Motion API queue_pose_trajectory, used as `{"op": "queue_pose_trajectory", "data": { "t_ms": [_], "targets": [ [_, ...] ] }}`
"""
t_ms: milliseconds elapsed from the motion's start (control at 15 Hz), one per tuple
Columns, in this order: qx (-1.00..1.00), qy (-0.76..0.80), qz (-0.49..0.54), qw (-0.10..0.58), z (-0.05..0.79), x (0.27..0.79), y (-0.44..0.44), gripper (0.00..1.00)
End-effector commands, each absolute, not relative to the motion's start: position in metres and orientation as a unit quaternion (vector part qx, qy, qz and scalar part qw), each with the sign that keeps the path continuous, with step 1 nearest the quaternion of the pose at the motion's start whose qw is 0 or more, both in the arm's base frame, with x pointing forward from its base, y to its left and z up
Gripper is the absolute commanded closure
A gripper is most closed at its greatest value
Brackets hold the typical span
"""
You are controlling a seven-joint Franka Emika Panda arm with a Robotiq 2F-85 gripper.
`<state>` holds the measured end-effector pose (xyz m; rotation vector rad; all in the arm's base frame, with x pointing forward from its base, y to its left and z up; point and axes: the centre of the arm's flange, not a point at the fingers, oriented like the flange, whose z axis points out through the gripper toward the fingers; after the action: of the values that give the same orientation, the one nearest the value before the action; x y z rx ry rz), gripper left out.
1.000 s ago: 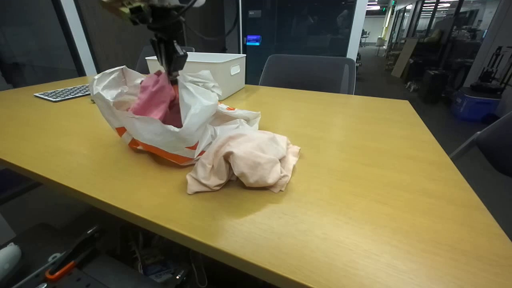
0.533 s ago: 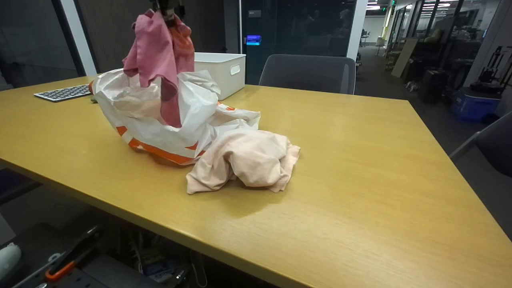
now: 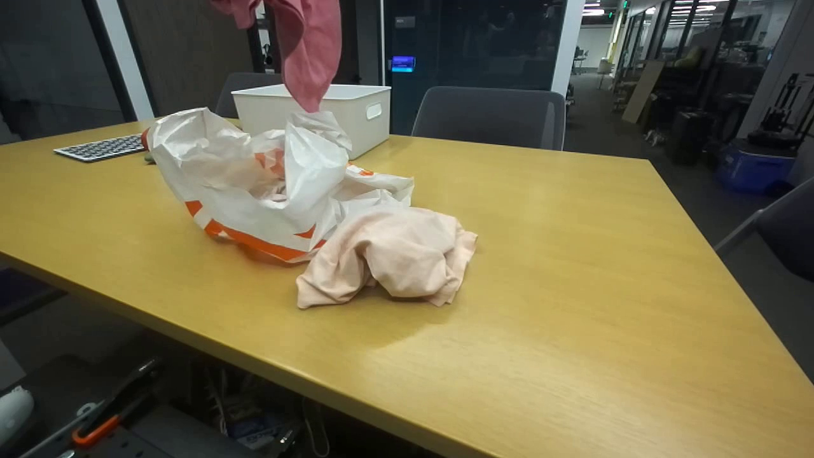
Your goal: Remove the peach and pink shirts from the plastic bag
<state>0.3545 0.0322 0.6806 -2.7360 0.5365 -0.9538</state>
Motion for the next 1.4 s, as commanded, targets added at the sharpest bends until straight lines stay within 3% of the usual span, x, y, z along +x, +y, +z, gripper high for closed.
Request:
{"op": "queue_pose_trajectory", "data": {
  "t_ms": [0,400,800,867,1000,1333],
  "targets": [
    [-0.891,0.261,-0.364,0.073,0.709,0.341,-0.014,0.94],
    [-0.859,0.404,-0.312,0.039,0.627,0.356,-0.104,0.94],
    [-0.831,0.492,-0.246,-0.084,0.512,0.395,-0.155,0.93],
    [-0.824,0.503,-0.238,-0.103,0.502,0.397,-0.159,0.66],
    [-0.829,0.507,-0.217,-0.088,0.490,0.396,-0.158,0.58],
    [-0.875,0.438,-0.206,0.018,0.533,0.355,-0.106,0.19]
  ]
}}
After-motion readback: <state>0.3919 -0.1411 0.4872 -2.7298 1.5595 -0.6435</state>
